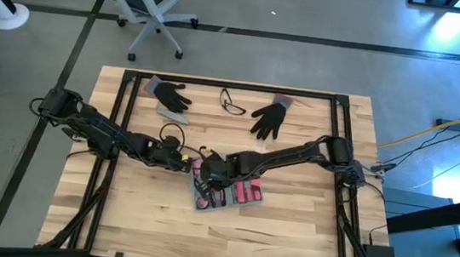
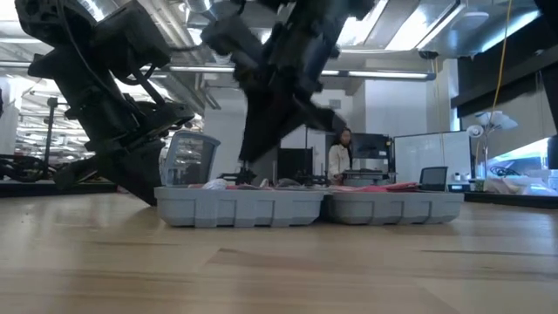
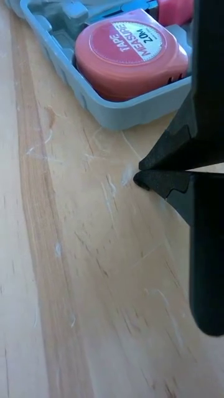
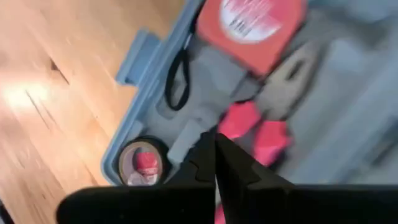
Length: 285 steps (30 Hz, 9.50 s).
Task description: Prefit tool cases
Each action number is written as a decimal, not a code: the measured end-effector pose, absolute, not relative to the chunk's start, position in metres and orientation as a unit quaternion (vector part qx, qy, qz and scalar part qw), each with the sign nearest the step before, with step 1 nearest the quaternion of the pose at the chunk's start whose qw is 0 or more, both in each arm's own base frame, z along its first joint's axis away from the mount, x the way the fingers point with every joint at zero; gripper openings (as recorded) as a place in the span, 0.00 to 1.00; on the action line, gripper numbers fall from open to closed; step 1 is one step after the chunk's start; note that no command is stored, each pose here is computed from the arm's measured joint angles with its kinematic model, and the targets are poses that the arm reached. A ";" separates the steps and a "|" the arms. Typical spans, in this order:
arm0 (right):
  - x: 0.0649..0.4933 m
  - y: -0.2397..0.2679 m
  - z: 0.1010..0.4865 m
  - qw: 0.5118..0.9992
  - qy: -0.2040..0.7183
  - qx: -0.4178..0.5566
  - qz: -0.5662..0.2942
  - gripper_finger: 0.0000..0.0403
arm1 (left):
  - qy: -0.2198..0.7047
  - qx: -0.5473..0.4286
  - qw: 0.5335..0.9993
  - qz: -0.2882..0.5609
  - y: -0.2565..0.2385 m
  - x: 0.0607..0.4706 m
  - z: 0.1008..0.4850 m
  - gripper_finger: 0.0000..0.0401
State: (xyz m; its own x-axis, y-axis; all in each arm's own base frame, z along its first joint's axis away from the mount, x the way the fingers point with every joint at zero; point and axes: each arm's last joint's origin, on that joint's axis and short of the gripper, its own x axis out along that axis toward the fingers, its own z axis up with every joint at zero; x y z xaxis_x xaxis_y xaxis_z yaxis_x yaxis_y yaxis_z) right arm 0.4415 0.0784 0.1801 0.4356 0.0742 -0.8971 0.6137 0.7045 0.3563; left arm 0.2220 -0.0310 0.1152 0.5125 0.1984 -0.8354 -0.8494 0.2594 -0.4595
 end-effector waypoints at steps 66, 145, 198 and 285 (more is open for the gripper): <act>0.322 0.019 0.157 0.668 0.624 0.321 -0.248 0.00 | 0.316 -0.488 0.713 0.393 -0.014 0.220 0.119 0.00; 0.318 0.006 0.161 0.730 0.512 0.339 -0.299 0.00 | 0.294 -0.517 0.690 0.414 0.007 0.221 0.122 0.00; 0.323 0.036 0.154 0.733 0.515 0.342 -0.282 0.00 | 0.298 -0.522 0.688 0.408 0.008 0.221 0.122 0.00; 0.323 0.056 0.164 0.720 0.447 0.501 -0.176 0.35 | 0.370 -0.485 0.707 0.358 0.014 0.219 0.121 0.00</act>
State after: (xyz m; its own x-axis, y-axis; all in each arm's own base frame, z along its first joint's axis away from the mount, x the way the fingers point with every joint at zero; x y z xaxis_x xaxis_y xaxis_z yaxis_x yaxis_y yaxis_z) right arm 0.3226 0.0563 0.1644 0.5392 0.1942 -0.8195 0.7003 0.4371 0.5644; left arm 0.2187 0.0142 0.1207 0.4707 0.1470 -0.8700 -0.8647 0.2727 -0.4217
